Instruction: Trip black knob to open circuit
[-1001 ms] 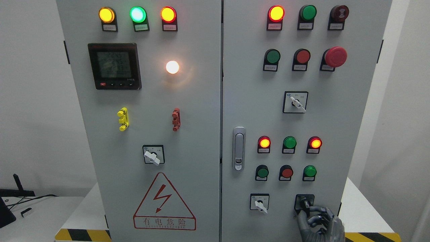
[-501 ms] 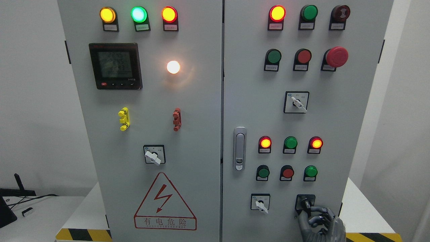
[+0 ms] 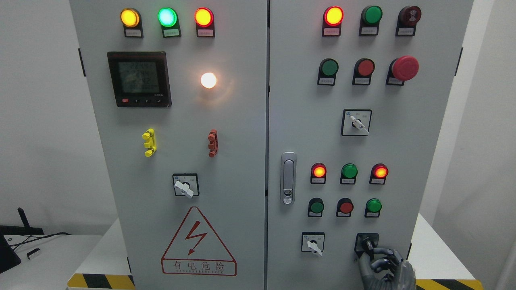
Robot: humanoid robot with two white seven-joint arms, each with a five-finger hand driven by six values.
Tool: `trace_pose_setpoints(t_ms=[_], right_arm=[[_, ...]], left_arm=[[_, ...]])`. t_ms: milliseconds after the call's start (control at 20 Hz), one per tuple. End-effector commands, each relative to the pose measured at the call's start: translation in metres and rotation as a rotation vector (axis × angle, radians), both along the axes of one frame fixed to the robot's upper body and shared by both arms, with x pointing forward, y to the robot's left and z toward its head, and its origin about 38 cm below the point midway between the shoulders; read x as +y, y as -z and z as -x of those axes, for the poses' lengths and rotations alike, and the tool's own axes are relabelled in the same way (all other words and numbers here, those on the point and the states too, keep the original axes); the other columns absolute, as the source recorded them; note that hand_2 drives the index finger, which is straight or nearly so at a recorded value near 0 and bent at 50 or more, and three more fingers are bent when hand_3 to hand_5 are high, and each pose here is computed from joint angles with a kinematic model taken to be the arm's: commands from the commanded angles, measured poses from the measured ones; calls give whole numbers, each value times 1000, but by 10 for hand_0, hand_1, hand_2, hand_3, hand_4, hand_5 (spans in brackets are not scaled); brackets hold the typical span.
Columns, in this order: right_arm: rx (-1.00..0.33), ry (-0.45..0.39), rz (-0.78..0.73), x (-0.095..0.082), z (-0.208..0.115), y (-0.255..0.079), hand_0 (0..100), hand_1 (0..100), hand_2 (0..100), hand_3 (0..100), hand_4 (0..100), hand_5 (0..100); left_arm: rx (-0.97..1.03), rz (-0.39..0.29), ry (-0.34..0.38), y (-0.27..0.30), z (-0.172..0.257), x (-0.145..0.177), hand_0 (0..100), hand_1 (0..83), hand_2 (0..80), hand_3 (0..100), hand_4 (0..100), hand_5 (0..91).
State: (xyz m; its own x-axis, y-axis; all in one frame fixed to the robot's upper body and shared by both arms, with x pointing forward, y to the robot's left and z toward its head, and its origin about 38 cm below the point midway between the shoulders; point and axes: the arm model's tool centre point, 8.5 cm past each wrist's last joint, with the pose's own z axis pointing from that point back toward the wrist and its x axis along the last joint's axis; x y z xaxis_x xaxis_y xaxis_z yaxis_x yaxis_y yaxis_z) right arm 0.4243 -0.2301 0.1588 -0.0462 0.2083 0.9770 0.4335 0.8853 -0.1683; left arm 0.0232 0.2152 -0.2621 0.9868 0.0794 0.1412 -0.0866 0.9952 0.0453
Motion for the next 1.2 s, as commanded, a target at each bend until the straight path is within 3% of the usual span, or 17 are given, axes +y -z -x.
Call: trace_pose_setpoints(t_ms=[0,1151], right_arm=[[-4,-35,8,13,0,-1,600,889,523,814,801,927],[-12,-39,4,14,-1,-2,531,792,564,857,823,939]], left_arm=[[0,1,31,0,0,0,120,389,0,0,0,0],[0,1,31,0,0,0,120,389,0,0,0,0]])
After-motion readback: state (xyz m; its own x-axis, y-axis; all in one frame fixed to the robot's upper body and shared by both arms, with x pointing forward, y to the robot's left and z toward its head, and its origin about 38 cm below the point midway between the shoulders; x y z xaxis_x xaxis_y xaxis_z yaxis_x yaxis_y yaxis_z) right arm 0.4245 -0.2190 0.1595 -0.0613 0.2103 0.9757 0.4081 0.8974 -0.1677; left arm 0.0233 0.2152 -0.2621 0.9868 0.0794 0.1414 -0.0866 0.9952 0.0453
